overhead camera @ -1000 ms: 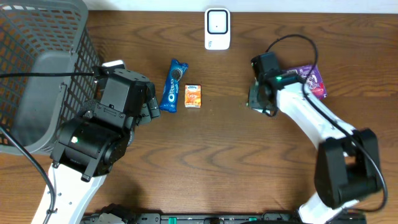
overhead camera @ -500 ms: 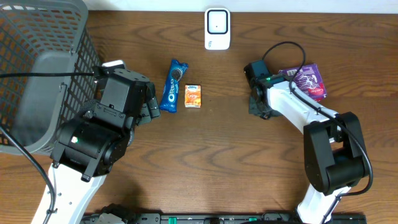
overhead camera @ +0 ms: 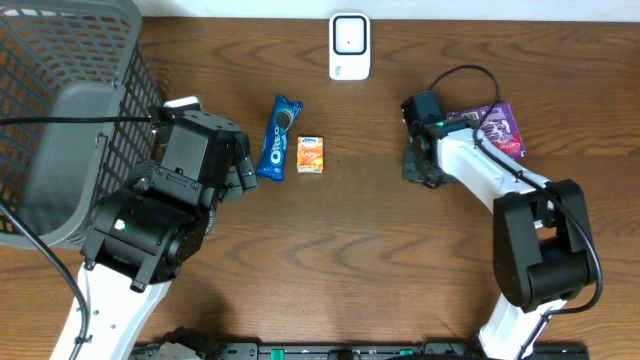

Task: Scan the item barcode
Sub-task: 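Move the right gripper left to the orange Kleenex box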

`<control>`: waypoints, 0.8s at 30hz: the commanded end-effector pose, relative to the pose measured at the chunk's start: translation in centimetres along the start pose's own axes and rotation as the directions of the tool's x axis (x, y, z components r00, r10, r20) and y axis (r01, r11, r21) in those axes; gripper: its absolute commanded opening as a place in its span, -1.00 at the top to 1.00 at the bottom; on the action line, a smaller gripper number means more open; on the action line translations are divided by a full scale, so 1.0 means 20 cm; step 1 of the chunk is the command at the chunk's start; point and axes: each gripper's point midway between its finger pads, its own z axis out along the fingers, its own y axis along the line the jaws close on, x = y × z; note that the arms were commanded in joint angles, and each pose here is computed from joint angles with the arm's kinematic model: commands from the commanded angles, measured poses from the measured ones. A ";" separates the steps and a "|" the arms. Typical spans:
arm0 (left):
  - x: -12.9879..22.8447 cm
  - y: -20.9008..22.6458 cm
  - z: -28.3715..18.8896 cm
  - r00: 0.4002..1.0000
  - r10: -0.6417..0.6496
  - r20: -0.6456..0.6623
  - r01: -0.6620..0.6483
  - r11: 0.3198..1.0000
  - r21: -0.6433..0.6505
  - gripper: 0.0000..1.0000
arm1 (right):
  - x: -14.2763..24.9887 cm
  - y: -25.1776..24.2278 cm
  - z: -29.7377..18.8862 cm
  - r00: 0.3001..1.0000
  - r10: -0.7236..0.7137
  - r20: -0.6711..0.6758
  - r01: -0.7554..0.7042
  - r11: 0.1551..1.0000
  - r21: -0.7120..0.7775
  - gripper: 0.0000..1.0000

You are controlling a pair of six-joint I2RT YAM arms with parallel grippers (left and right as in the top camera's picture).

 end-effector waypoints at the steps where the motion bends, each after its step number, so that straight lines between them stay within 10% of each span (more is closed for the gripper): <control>1: -0.01 0.02 -0.01 1.000 0.004 0.009 -0.004 1.000 -0.011 -0.96 | -0.02 0.23 -0.10 0.992 -0.123 0.006 0.122 0.973 -0.196 0.53; 6: -0.01 0.02 -0.01 1.000 0.004 0.009 -0.004 1.000 -0.011 -0.96 | -0.11 0.36 -0.31 0.986 -0.150 0.078 0.166 0.947 -0.275 0.42; 13: -0.01 0.02 -0.01 1.000 0.004 0.009 -0.004 1.000 -0.011 -0.95 | -0.24 0.66 -0.51 0.962 -0.141 0.234 0.245 0.824 -0.511 -0.25; 24: -0.01 0.02 -0.01 1.000 0.004 0.009 -0.004 1.000 -0.011 -0.96 | -0.18 0.99 -0.26 0.976 -0.040 0.213 0.166 0.770 -0.616 -0.60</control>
